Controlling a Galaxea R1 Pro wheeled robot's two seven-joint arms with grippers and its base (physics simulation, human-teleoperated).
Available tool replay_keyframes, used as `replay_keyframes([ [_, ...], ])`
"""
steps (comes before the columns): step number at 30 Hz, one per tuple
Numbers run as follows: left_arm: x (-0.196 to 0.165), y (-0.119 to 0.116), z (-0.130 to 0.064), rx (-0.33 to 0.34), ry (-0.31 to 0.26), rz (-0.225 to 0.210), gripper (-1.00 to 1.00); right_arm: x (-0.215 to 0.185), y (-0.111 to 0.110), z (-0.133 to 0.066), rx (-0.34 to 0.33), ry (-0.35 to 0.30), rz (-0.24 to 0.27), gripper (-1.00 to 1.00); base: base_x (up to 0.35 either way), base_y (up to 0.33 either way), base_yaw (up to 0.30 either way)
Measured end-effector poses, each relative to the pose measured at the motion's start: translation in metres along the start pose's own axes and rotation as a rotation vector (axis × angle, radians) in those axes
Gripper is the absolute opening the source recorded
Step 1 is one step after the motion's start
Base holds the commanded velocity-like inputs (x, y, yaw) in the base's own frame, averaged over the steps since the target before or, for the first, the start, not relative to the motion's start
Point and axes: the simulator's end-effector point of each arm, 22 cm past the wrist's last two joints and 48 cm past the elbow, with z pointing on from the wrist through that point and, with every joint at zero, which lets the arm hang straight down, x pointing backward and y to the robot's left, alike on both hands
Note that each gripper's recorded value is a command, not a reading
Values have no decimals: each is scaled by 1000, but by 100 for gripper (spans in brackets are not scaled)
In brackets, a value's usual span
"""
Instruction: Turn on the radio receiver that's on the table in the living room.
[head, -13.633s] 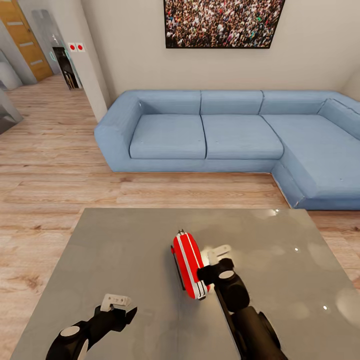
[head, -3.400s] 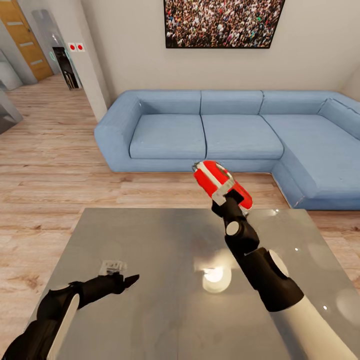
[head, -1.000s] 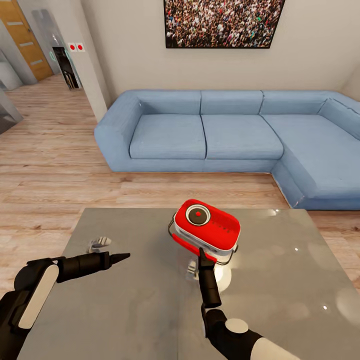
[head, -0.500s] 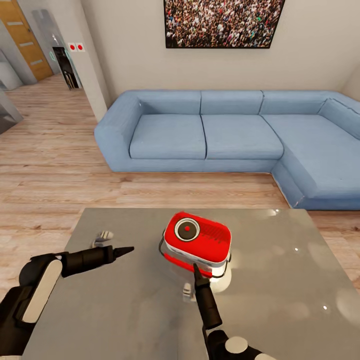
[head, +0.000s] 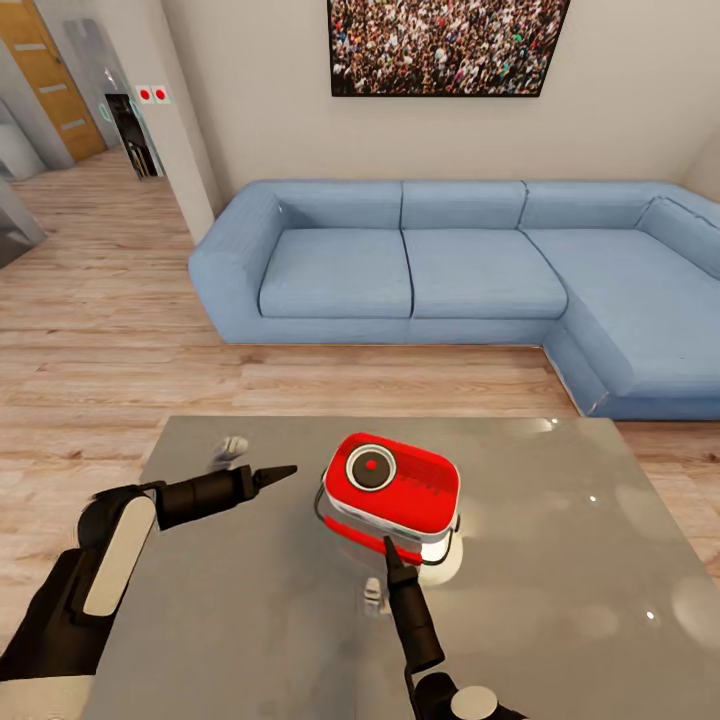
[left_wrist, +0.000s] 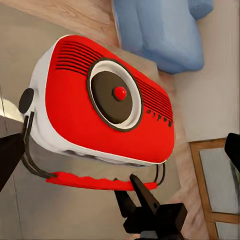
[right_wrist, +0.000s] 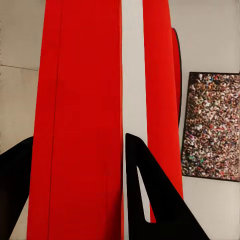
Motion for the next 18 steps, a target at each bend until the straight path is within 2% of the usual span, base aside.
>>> replay_keyframes([
  [3, 1, -10, 10, 21, -4, -10, 100, -17, 0, -5, 2, -55, -11, -100, 0, 0, 0],
  [5, 1, -12, 12, 24, -5, -12, 100, -21, 1, -6, 0, -68, -12, -100, 0, 0, 0],
  [11, 1, -15, 14, 31, -6, -12, 100, -30, 0, -8, 0, -83, -7, -100, 0, 0, 0],
  [18, 1, -20, 17, 41, -8, -15, 100, -41, 8, -22, -24, -87, 13, -100, 0, 0, 0],
])
